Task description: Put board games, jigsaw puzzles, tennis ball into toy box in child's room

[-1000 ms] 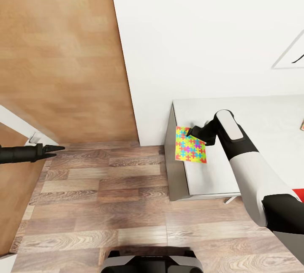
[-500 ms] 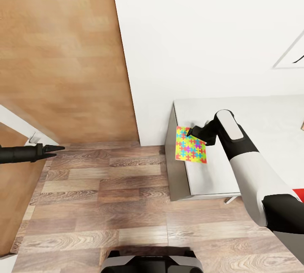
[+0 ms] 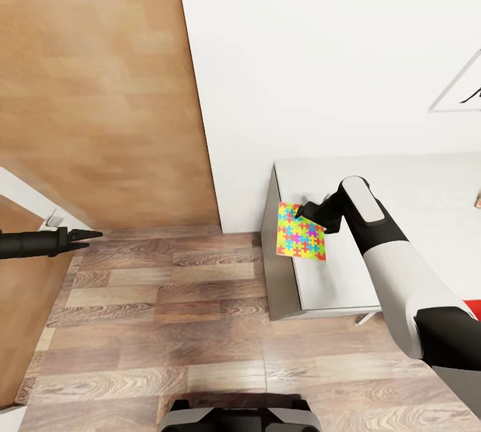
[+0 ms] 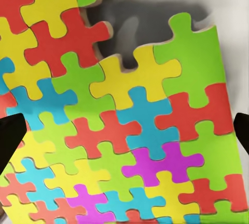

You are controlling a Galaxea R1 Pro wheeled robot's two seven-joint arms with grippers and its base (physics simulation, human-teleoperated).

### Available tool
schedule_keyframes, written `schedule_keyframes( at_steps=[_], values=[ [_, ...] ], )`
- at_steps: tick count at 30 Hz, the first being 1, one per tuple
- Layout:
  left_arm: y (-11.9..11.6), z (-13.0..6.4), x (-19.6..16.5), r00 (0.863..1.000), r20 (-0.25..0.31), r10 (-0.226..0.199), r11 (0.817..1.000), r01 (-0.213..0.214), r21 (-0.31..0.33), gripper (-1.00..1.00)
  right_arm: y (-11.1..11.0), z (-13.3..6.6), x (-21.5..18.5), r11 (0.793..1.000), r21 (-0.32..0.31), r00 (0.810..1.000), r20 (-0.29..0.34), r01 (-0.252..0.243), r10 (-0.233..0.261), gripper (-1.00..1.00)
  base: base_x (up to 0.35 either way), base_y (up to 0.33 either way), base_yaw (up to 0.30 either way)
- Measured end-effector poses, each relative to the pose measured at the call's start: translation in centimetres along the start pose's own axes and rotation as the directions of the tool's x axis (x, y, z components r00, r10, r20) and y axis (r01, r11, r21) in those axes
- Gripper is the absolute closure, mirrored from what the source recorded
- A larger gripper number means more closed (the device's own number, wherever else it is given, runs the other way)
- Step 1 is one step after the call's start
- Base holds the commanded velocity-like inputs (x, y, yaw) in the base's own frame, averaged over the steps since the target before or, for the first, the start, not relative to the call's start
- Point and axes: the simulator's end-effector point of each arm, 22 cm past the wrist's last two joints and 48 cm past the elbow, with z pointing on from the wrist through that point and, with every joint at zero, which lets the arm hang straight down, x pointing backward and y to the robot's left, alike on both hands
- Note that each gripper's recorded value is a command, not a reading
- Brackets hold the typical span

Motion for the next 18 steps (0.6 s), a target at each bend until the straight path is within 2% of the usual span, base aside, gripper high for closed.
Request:
schedule_keyframes(
  at_steps=[18],
  values=[
    [-1.1,-1.1,-0.8,1.000,0.021,0.017,1.000,-0.017,0.008,-1.00,0.2,-1.5,-0.2,1.000,-0.004,1.000,0.011,0.008,-0.008,-1.00,0.000,0.000,0.000]
  ],
)
